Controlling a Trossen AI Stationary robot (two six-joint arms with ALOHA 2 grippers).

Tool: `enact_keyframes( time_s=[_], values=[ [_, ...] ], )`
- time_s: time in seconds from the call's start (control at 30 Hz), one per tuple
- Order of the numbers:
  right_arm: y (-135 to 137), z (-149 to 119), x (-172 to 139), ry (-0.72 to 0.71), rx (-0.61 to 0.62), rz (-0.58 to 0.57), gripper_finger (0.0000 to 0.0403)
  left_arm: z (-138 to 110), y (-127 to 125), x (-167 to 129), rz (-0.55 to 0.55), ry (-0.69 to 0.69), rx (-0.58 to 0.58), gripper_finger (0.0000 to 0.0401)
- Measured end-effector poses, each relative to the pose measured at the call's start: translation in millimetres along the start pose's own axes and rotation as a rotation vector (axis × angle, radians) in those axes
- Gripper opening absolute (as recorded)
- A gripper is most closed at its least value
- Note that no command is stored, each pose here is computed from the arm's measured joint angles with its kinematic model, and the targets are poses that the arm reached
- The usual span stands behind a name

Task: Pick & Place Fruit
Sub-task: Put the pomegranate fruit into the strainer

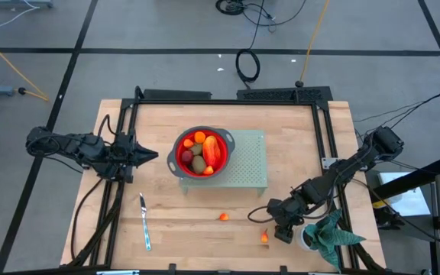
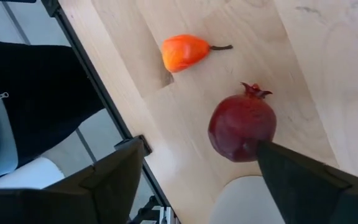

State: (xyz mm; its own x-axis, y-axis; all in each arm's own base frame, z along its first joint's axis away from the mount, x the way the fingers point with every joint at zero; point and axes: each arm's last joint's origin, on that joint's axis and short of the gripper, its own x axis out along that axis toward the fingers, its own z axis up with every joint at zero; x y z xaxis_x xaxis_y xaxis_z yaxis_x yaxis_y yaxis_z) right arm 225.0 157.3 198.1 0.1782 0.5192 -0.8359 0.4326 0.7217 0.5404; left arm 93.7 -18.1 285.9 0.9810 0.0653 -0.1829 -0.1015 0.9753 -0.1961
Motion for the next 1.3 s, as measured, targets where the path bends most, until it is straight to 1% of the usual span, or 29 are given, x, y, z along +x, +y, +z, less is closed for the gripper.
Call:
enact_keyframes(
  time_s=[0.1,0.17,0.3,0.37,0.6,1.0,1.3],
  values=[
    [0,-1,0,0.017,0.001,0.002,0.0322,0,0,0,0.0,0.0,0.0,0.0021],
    [-3,-2,0,0.041,0.027,-0.02,0.0325,0,0,0,0.0,0.0,0.001,0.0021],
    [-14,-5,-2,0.045,0.147,-0.145,0.0326,0,0,0,0.0,0.0,0.007,0.0021],
    [-17,-6,-2,0.026,0.174,-0.179,0.0325,0,0,0,0.0,0.0,0.006,0.0021],
    [-10,-5,0,-0.016,0.162,-0.129,0.0323,0,0,0,0.0,0.0,-0.005,0.0021],
    [-8,-10,5,-0.03,0.16,-0.137,0.0322,0,0,0,0.0,-0.001,-0.003,0.0021],
    [-7,-10,21,-0.01,0.15,-0.163,0.0323,0,0,0,0.0,-0.001,0.0,0.0021]
  ],
)
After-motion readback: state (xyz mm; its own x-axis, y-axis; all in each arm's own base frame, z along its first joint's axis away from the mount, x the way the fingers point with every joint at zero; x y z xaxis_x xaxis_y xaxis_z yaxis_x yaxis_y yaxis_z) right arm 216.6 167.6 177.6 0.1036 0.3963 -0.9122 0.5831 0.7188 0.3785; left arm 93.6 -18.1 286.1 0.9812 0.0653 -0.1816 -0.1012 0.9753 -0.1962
